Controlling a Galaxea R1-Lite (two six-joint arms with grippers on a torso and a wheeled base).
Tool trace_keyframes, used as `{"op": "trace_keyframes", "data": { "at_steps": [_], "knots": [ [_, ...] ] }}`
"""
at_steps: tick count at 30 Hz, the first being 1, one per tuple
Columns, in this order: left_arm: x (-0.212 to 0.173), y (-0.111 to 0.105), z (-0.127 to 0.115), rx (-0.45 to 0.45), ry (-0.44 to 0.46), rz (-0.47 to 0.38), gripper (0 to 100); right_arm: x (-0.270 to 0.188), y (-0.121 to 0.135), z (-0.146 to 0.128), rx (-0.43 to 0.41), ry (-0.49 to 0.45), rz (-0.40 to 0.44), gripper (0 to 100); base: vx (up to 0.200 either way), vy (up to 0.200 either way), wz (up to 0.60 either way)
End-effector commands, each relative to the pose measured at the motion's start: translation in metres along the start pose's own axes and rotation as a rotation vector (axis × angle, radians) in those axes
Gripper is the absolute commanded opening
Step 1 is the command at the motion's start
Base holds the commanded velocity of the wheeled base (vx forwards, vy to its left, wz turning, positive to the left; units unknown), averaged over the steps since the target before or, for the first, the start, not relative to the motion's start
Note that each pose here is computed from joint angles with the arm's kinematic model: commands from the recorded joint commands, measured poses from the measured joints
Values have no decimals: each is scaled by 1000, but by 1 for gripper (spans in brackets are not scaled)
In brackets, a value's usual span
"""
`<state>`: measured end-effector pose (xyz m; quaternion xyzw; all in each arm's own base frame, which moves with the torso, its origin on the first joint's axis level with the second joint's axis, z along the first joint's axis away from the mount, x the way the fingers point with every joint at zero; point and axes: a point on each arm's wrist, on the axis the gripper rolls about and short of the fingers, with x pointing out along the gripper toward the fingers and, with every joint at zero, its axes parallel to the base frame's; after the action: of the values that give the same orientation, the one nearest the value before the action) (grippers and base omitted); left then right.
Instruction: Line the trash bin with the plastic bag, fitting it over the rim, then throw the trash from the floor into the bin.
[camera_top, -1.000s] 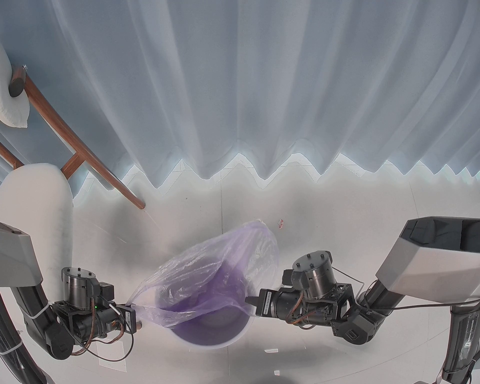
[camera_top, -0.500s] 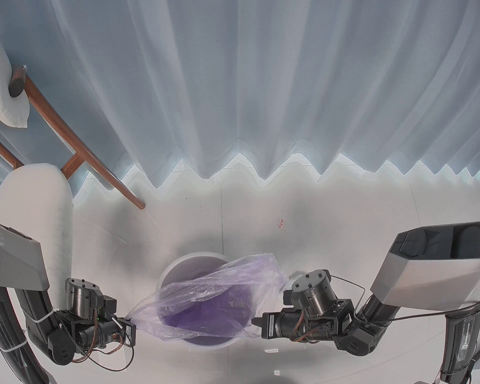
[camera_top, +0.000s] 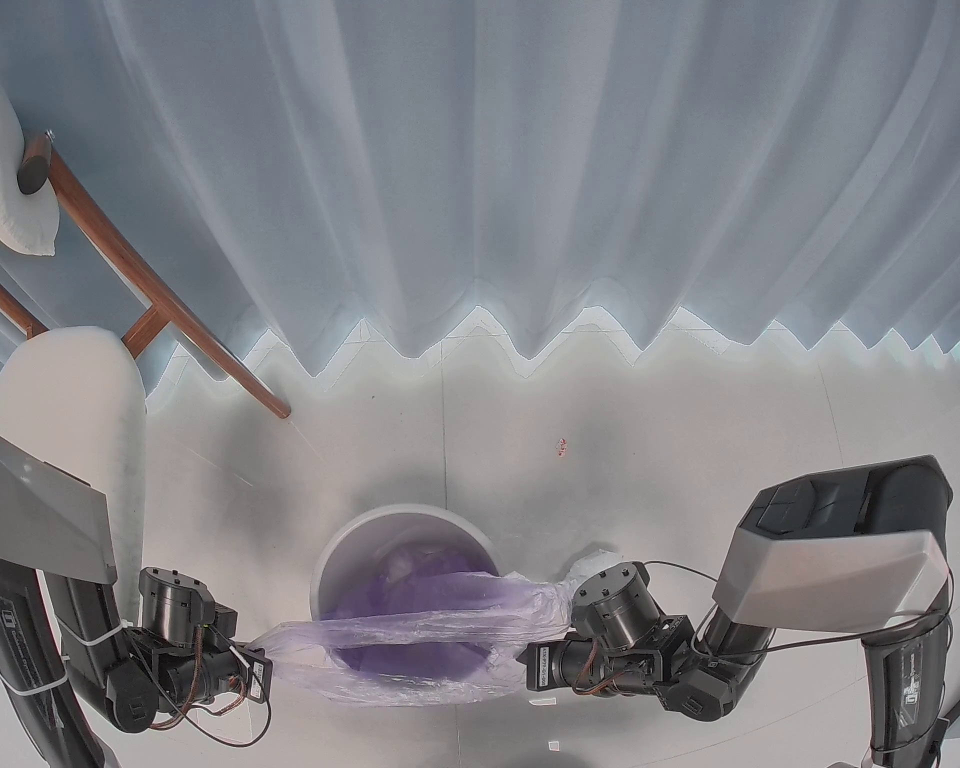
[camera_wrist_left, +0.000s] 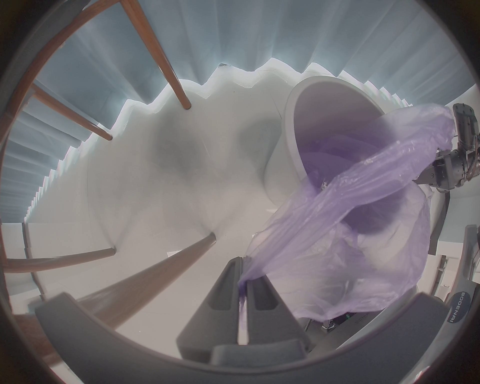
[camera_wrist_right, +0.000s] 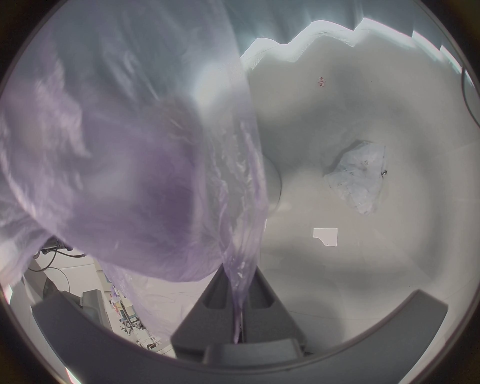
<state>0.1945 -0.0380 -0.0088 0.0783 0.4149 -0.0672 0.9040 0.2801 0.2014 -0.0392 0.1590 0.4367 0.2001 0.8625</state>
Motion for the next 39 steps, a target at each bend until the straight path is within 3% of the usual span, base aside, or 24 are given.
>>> {"op": "trace_keyframes", "data": {
  "at_steps": [1, 4, 15, 25, 28, 39],
  "knots": [
    [2, -1, -7, 6, 36, -3, 0, 6, -3, -3, -1, 6, -17, 0, 0, 0, 0],
    [10, -3, -6, 4, 5, 10, 0, 10, -5, -3, -6, -15, -58, 0, 0, 0, 0],
    [12, -9, -3, 18, -32, 58, 0, 10, -5, -3, -17, -34, -76, 0, 0, 0, 0],
    [-16, -17, 24, -81, -244, -7, 0, 13, -6, -4, -17, -32, -78, 0, 0, 0, 0],
    [-17, -21, 24, -96, -249, -81, 0, 14, -6, -5, -18, -30, -78, 0, -133, 0, 0],
    [-13, -19, 24, -99, -248, -79, 0, 19, -6, -2, -18, -48, -69, 0, -200, 0, 0]
  ]
}}
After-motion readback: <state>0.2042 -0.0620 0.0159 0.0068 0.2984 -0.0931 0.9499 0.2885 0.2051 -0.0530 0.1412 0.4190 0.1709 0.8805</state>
